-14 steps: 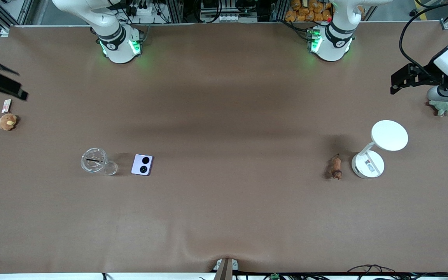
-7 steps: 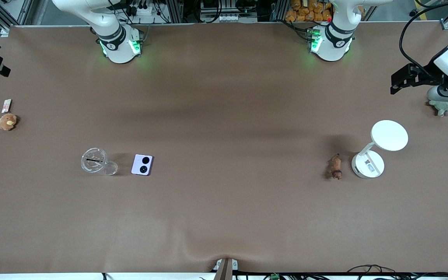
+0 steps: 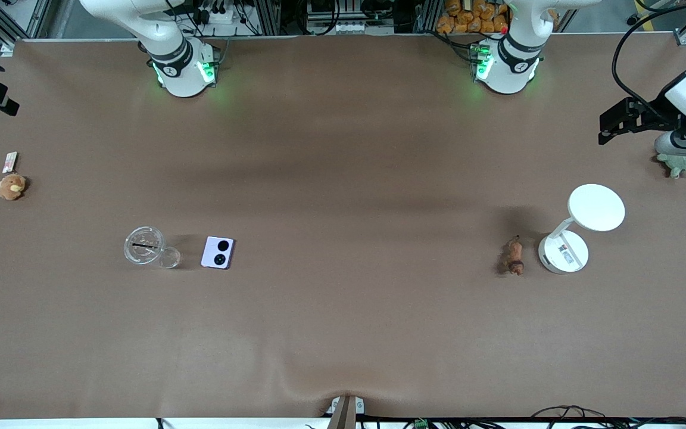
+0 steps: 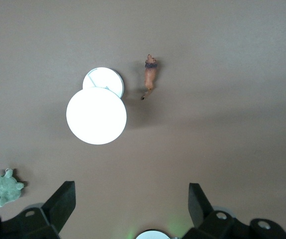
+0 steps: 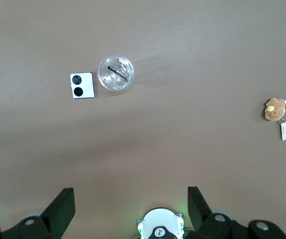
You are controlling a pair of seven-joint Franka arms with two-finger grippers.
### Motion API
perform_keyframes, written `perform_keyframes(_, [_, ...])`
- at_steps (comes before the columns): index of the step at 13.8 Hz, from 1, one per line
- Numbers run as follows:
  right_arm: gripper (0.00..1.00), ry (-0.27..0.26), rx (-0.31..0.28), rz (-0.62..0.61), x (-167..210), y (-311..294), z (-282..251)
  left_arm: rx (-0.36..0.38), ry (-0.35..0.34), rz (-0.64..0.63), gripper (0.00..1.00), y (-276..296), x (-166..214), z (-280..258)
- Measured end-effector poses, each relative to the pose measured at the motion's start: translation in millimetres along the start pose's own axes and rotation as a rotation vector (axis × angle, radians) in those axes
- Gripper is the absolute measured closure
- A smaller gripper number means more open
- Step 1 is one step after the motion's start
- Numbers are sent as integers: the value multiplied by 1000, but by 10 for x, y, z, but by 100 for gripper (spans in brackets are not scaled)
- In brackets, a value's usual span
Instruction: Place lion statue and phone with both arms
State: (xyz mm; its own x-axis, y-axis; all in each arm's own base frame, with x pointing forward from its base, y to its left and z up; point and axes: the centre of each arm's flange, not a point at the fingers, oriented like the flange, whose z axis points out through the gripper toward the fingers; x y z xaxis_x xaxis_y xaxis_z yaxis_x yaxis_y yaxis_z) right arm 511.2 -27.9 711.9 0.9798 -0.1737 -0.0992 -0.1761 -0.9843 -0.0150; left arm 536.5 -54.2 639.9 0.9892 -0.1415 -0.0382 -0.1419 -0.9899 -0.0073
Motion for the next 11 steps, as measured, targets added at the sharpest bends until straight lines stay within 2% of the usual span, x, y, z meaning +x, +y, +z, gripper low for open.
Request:
perform_keyframes(6, [0,78,20,28,85,179,188,0,-2,-4,0,-19,-1,7])
perform_keyframes(11, [0,126,16,-37,245,-86,394,-1,-5,-10,0,-56,4,25])
